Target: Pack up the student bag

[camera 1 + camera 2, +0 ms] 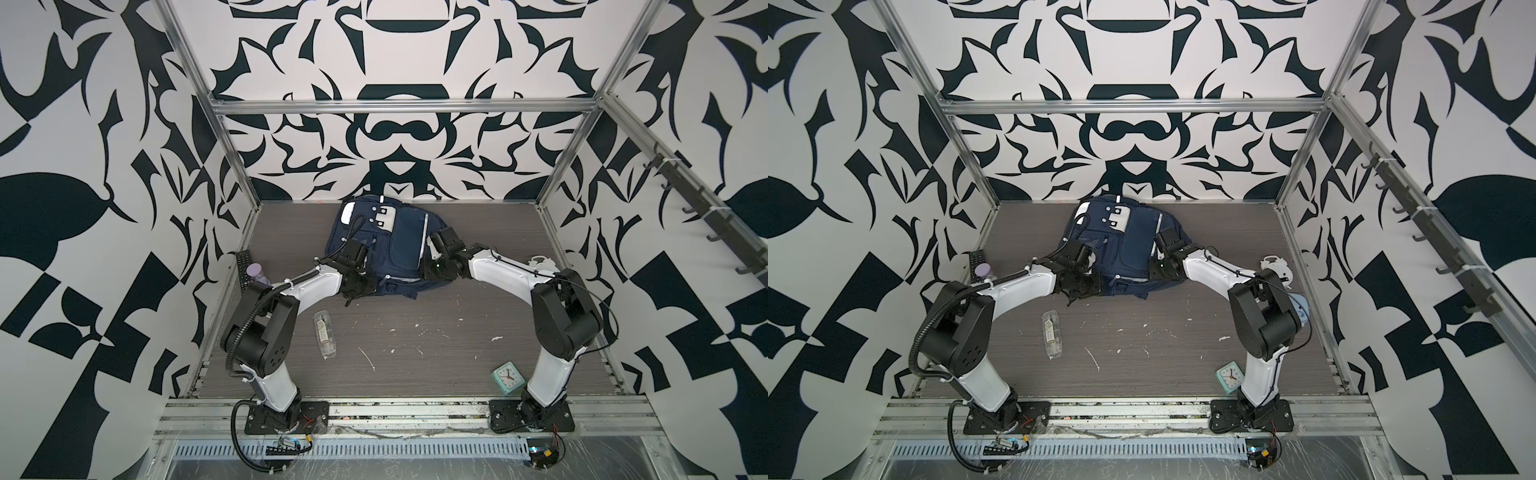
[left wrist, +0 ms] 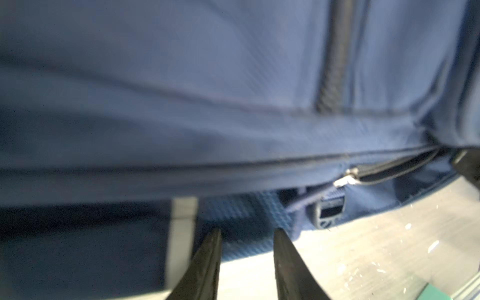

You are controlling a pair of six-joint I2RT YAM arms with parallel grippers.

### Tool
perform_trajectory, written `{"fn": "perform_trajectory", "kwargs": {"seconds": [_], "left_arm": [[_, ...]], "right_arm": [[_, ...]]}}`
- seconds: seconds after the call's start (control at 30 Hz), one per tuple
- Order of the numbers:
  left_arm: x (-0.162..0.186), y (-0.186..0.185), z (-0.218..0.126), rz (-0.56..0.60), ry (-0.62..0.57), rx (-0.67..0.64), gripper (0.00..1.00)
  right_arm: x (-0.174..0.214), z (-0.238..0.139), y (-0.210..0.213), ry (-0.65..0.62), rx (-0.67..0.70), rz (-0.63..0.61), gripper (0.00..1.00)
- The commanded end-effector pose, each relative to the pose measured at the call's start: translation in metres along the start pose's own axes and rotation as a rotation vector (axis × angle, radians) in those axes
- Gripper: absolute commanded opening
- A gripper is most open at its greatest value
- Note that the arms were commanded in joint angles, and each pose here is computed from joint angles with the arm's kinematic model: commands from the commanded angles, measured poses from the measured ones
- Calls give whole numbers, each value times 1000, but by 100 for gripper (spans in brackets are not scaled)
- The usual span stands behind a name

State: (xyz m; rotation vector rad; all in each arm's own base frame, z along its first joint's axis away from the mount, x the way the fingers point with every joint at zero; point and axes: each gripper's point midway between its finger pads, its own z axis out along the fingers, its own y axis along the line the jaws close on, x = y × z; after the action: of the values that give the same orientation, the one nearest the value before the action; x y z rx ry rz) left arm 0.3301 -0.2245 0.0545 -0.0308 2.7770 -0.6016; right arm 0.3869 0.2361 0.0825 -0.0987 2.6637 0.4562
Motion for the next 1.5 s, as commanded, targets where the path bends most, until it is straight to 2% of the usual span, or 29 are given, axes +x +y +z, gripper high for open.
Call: {"fn": "perform_trajectory", "kwargs": {"seconds": [0.0,0.13,0.27,0.43,0.6,0.77,1.03,1.17,1.3,1.47], "left_arm": [[11,-5,6,-19,41,2,37],[14,-9,4,-11,45,9,37],[6,-7,-13,19,3,-16,38],[-15,3,-34,36,-64,-47,46],[-34,29,-44,-44,-93,-41,51],[-50,44,-47,-144,-109,28,52],[-67,45,-34,-245,-96,128,57],[-72,46,-26,-286,-93,162,55],[-76,46,-22,-303,-94,176,48],[-79,44,-22,-310,-104,186,27]], "right_arm": [[-25,-18,5,-81,6,-27,57],[-24,-35,15,-112,-14,-50,58],[-19,-48,34,-134,-25,-84,58],[-7,-44,61,-120,-53,-120,59],[2,-32,91,-95,-82,-158,59],[4,-23,112,-78,-106,-169,59],[7,-15,126,-60,-118,-180,60],[10,-15,126,-54,-116,-182,60],[13,-13,124,-43,-112,-182,60],[17,-10,125,-31,-115,-176,60]]}}
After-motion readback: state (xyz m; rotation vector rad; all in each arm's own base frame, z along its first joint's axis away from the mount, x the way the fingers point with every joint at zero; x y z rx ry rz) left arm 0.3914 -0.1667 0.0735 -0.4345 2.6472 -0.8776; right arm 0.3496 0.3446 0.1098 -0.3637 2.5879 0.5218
